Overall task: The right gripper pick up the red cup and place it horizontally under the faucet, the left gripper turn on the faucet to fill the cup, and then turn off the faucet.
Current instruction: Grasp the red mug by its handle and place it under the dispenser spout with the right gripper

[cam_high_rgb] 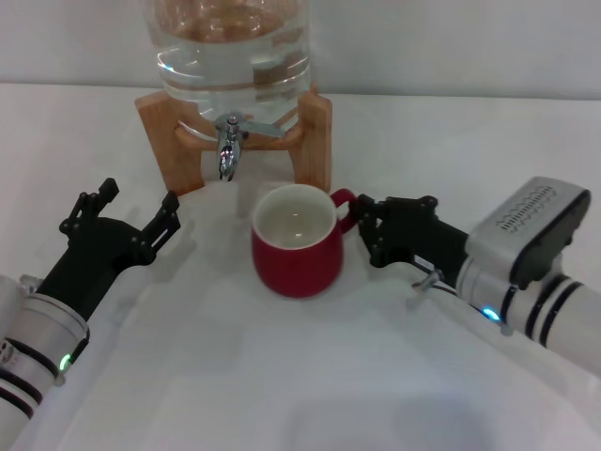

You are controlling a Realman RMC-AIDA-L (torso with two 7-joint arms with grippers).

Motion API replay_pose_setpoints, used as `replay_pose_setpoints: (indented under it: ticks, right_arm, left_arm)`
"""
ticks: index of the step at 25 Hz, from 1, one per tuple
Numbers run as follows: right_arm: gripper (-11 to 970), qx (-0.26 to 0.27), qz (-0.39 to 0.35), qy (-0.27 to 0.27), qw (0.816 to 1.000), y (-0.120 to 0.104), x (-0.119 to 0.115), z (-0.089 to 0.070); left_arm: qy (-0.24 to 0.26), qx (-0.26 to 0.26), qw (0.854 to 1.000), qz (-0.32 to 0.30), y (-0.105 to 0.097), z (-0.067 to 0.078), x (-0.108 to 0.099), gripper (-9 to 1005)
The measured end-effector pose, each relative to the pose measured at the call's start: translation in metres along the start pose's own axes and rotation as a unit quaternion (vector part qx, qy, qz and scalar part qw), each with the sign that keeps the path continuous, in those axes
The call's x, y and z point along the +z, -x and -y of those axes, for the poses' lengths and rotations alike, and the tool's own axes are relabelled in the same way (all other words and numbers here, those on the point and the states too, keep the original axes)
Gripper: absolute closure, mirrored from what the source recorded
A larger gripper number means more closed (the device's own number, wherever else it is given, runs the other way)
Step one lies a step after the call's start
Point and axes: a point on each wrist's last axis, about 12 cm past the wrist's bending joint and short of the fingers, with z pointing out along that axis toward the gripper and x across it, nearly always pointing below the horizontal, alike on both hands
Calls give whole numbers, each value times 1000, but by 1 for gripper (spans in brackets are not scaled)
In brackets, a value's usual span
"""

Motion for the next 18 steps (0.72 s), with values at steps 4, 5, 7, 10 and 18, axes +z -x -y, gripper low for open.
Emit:
replay_pose_setpoints:
  ticks: [4, 5, 7, 10, 18]
  right_arm:
    - [946, -6, -3, 18, 1000, 8, 10, -8]
    - [947, -7, -5, 21, 1000, 9, 12, -9]
    - [948, -10, -7, 26, 1000, 13, 16, -12]
    - [951, -14, -10, 33, 999, 18, 22, -15]
    - [958, -26, -23, 42, 999, 26, 33, -18]
  left_arm:
    - [-1, 1, 1000, 2, 0, 0, -1, 110]
    - [-3, 1, 1000, 1, 0, 0, -1, 110]
    - [-5, 2, 1000, 1, 0, 1, -1, 110]
    - [-5, 2, 1000, 1, 0, 1, -1, 110]
    - [-5, 3, 1000, 2, 0, 0, -1, 110]
